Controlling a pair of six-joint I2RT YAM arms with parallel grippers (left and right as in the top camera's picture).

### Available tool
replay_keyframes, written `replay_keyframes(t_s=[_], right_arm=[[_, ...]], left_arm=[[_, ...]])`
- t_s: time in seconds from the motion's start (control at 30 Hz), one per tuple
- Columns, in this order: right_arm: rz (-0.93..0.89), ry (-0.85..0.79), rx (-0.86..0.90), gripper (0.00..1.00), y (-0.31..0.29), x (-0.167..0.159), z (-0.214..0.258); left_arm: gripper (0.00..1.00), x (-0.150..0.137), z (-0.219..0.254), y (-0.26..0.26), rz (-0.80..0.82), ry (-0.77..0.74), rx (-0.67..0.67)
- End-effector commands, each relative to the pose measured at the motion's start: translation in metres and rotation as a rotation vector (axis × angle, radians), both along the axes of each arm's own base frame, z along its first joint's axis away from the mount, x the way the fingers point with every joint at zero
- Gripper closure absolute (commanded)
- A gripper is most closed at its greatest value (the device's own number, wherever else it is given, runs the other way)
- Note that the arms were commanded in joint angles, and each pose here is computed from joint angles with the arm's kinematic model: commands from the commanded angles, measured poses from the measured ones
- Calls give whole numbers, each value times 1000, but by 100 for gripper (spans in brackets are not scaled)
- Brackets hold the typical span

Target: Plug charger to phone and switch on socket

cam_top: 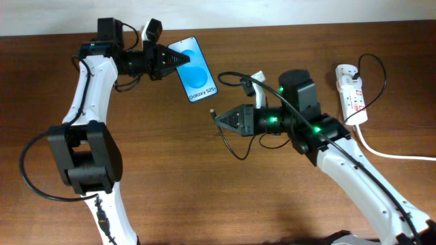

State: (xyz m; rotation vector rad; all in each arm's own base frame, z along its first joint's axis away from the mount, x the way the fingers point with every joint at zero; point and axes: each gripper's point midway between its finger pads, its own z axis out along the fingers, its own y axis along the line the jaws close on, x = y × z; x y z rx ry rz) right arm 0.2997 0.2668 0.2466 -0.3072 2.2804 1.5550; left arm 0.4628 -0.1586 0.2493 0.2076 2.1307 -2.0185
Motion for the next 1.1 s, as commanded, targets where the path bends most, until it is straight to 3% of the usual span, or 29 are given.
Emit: replay_keyframes(t_s=[0.0, 0.33, 1.07], right_arm=[[12, 81, 18, 96, 6, 1, -19], [24, 71, 95, 96, 21, 28, -30], [-1, 66, 103, 96, 20, 35, -28]], left_arm=[[100, -3, 14, 2, -15, -36, -50], [100, -3, 14, 2, -15, -39, -50], [100, -3, 14, 2, -15, -38, -50]])
